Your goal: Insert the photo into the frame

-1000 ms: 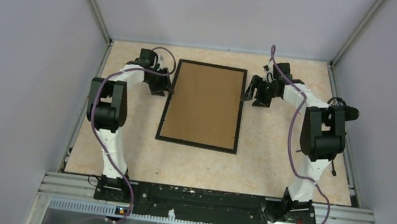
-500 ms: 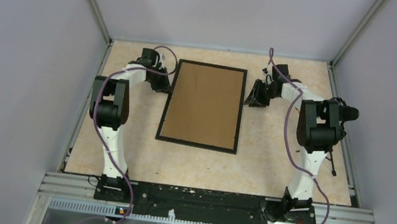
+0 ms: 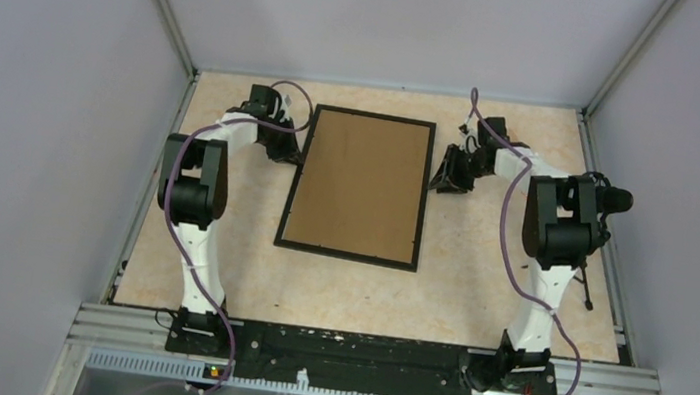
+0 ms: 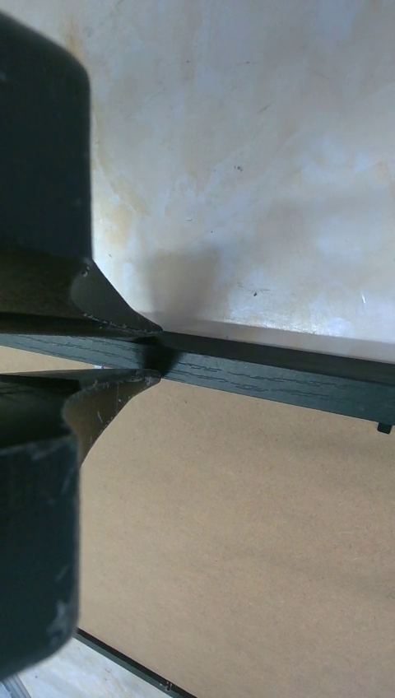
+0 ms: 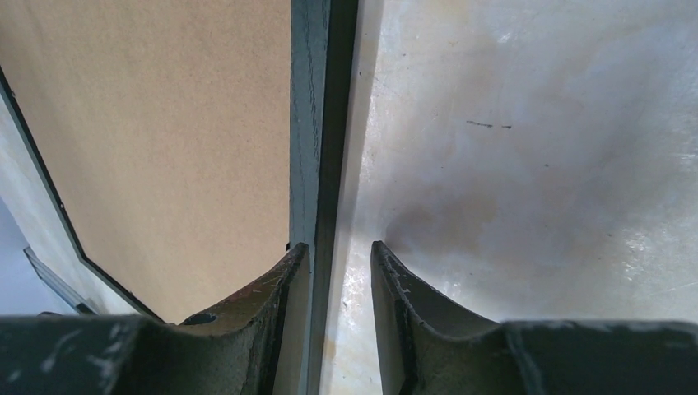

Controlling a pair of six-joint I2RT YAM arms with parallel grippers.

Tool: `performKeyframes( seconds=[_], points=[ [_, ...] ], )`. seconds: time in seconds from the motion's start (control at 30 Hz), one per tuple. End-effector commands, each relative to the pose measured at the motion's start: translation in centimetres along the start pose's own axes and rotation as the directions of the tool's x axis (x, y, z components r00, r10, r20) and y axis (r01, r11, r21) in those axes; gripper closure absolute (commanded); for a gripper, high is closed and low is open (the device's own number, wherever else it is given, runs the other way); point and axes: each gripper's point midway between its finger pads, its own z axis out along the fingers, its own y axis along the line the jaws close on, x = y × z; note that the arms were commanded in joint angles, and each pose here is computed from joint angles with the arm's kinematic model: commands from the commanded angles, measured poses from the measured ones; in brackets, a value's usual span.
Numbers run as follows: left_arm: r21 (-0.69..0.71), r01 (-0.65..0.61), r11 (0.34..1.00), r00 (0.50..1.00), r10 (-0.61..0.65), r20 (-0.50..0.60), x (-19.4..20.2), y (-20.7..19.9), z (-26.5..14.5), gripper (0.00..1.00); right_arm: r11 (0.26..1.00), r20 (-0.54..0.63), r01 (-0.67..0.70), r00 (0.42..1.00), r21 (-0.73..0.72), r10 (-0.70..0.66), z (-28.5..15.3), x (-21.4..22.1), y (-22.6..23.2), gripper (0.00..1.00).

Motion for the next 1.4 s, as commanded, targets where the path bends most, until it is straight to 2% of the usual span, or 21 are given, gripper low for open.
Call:
performKeyframes(
  seconds=[0.0, 0.4, 0.57, 1.17, 1.37],
  points=[
    [-0.139, 0.032, 0.990, 0.998, -0.040, -0.056, 2.1, 3.5, 2.1, 1.00, 0.999, -0.036, 0.032, 0.999, -0.015, -0.032, 1.0, 1.2, 0.3, 0.66],
    [-0.152, 0.036, 0.988, 0.997, -0.045, -0.057, 2.1, 3.7, 1.9, 1.00, 1.000, -0.072, 0.024, 0.997, 0.016, -0.022, 2.3, 2.4, -0.2, 0.67],
    [-0.151, 0.037, 0.988, 0.997, -0.046, -0.055, 2.1, 3.6, 1.8, 1.00, 0.997, -0.097, 0.027, 0.995, 0.074, -0.020, 3.0, 3.2, -0.8, 0.68],
    [-0.139, 0.037, 0.990, 0.997, -0.046, -0.060, 2.2, 3.3, 1.8, 1.00, 0.992, -0.107, 0.022, 0.994, 0.126, -0.008, 3.6, 3.4, -0.9, 0.72],
    [-0.122, 0.020, 0.992, 0.996, -0.030, -0.082, 3.1, 2.3, 2.3, 1.00, 0.972, -0.122, 0.013, 0.992, 0.234, 0.016, 5.3, 3.8, -1.5, 0.71]
  ],
)
